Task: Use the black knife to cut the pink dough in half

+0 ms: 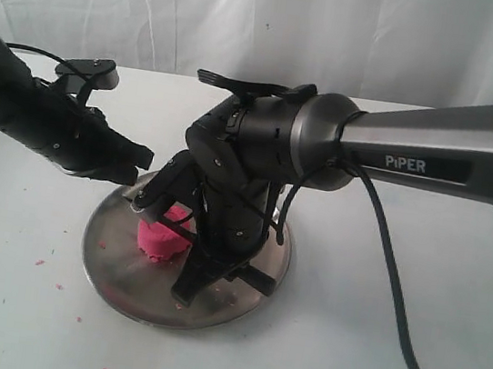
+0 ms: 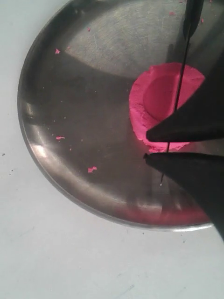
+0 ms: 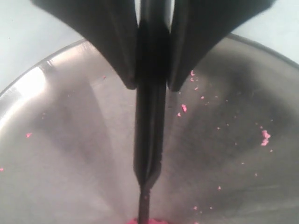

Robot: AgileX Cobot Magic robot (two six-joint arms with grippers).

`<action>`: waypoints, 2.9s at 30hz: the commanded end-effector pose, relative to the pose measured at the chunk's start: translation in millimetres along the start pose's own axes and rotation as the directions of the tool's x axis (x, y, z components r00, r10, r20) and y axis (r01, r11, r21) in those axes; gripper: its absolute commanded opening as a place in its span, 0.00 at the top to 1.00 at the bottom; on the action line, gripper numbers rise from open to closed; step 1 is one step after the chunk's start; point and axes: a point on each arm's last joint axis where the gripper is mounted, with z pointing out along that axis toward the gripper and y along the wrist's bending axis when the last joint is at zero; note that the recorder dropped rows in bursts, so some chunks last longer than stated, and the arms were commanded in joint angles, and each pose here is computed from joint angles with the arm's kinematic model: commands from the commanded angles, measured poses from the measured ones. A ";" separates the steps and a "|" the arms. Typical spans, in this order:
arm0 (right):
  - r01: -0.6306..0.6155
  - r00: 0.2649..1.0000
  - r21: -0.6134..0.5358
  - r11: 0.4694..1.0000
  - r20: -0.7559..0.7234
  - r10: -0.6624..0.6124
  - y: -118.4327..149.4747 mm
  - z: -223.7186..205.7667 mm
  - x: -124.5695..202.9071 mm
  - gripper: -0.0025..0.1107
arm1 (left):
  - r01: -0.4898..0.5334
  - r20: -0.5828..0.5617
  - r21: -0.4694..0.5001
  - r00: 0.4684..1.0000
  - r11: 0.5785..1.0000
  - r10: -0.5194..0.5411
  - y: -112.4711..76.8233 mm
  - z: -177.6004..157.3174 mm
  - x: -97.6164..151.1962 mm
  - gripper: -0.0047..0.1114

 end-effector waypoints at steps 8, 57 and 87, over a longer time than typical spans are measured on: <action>0.009 1.000 0.004 1.000 -0.008 -0.009 -1.7 -0.3 -0.4 0.98 | 0.014 -0.057 0.013 0.998 1.000 -0.014 4.5 17.1 7.5 0.83; 0.011 1.000 0.003 1.000 -0.027 -0.010 -1.7 -0.3 1.3 0.98 | -0.078 -0.094 0.076 0.992 0.994 0.085 3.3 31.6 7.5 0.96; 0.007 0.999 -0.009 1.000 -0.033 -0.007 0.3 6.0 0.5 0.98 | -0.051 -0.164 0.078 0.984 0.996 0.064 12.0 54.6 21.1 0.96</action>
